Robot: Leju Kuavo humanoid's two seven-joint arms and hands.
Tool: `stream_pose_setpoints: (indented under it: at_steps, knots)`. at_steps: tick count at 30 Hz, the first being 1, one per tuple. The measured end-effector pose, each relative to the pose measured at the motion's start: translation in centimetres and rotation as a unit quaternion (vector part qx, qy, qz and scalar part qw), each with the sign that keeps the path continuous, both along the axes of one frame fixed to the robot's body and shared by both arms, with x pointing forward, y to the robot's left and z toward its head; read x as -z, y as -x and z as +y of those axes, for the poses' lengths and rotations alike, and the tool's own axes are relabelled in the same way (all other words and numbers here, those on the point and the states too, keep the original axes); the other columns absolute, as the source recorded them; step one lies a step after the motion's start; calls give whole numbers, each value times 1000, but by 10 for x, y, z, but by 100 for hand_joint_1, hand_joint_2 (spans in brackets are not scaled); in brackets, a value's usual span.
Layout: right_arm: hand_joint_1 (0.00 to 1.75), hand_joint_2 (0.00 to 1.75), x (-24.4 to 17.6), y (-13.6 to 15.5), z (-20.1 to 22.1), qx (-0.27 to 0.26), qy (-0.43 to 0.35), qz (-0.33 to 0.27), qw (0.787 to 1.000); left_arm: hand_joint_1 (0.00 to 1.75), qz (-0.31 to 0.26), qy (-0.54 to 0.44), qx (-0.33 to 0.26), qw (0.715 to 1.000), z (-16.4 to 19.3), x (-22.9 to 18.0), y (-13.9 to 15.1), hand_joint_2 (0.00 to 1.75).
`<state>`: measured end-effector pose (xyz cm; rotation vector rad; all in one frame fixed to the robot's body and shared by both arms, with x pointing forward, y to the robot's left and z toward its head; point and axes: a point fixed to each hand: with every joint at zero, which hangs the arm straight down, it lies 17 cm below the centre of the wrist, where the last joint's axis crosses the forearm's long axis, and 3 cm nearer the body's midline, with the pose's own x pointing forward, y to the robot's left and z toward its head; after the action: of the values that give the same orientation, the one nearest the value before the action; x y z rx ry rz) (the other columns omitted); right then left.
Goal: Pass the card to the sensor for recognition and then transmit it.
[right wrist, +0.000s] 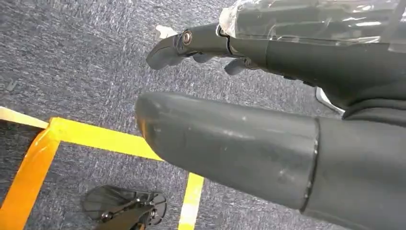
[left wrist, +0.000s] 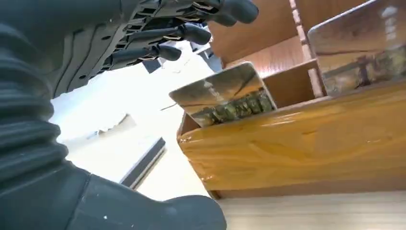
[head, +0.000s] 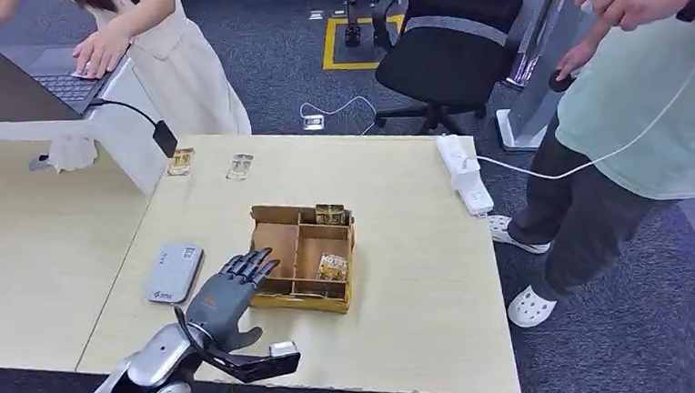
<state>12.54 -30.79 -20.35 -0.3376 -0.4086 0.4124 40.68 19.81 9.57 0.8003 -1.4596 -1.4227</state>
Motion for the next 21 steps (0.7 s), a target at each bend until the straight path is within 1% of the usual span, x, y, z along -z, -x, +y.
stream_pose_setpoints:
  at_steps: [21]
  knots:
    - [0,0,3,1,1,6,-2,4,1000,0,-3,-13,14,1000,0,-1,2,175]
